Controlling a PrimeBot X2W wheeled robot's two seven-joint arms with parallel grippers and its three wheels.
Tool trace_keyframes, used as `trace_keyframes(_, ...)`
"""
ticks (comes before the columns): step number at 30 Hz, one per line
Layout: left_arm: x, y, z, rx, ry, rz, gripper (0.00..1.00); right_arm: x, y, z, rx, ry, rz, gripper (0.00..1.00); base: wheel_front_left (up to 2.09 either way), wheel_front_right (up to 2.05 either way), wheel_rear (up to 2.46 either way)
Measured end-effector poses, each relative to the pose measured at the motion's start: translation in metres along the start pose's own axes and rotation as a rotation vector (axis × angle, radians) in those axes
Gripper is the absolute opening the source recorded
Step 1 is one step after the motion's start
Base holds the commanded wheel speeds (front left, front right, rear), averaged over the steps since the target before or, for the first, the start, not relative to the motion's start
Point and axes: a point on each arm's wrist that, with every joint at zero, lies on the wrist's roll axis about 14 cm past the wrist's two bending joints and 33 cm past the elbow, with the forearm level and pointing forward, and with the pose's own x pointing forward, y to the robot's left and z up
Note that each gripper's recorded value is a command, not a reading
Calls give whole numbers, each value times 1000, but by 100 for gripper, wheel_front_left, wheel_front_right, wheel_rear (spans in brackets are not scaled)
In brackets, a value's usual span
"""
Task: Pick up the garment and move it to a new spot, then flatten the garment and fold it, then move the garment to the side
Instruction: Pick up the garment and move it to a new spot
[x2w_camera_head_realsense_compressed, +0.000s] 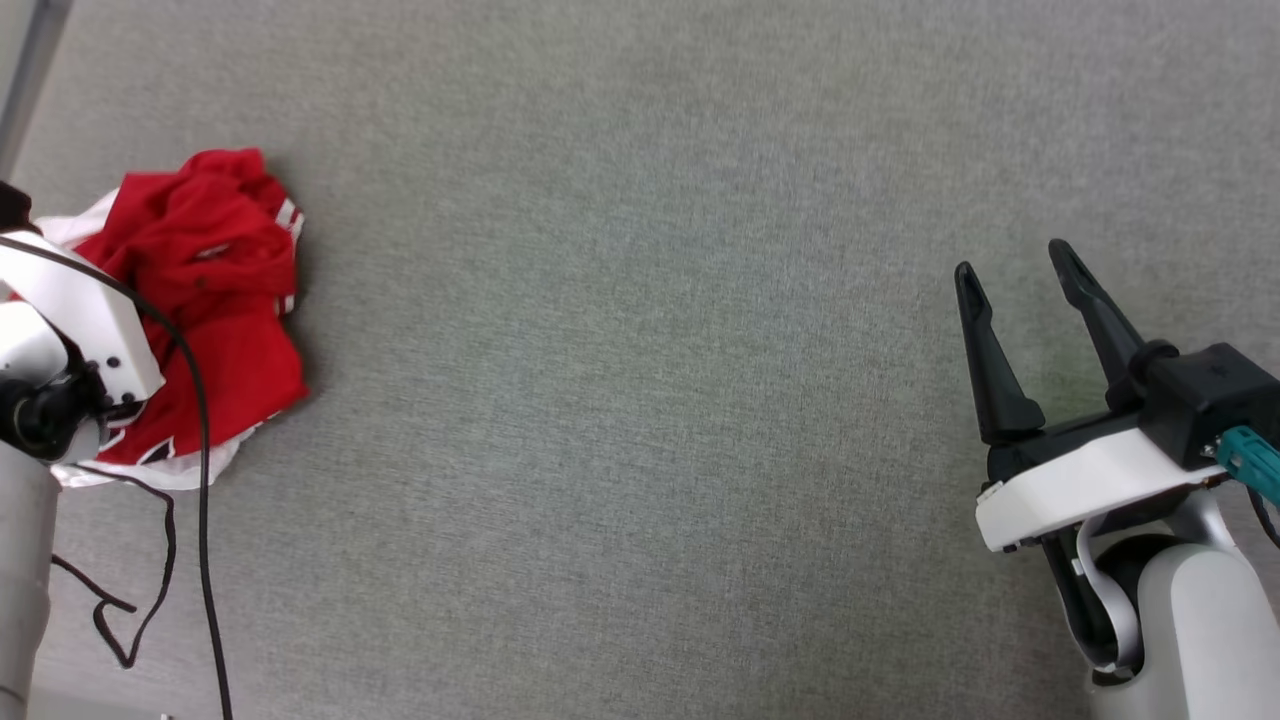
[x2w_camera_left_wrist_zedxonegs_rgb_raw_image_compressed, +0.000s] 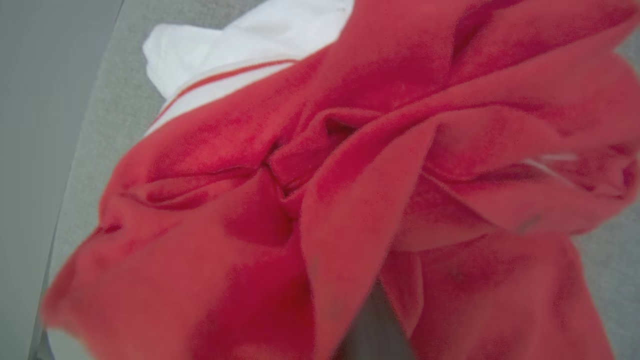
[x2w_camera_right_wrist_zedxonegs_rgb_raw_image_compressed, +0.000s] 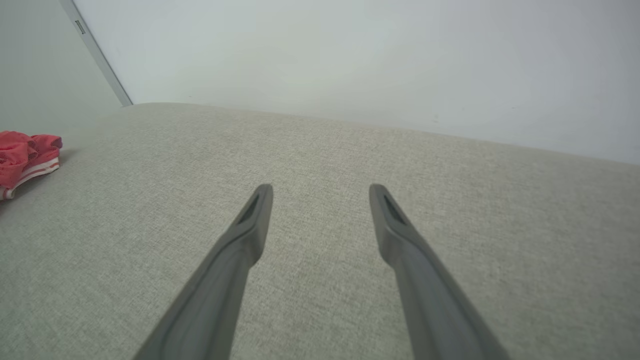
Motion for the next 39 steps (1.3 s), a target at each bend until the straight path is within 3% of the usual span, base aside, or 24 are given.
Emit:
trace_keyframes(13, -90, -9, 108, -23, -668, -8, 0, -37, 6, 47, 11, -103, -18, 100, 0, 0, 0)
trace_keyframes(22, -147, -63, 127, 5, -901, -155, 0, -82, -6, 68, 8, -147, -87, 100, 0, 0, 0)
trace_keyframes(26, -164, -117, 127, 70, -942, -281, 0, -106, -22, 73, 9, -160, -148, 100, 0, 0, 0)
trace_keyframes(30, -178, -192, 113, 147, -938, -462, 0, -130, -37, 77, 10, -169, -212, 100, 0, 0, 0)
trace_keyframes(39, -206, -362, 34, 365, -796, -898, 0, -168, -72, 78, 22, -183, -346, 100, 0, 0, 0)
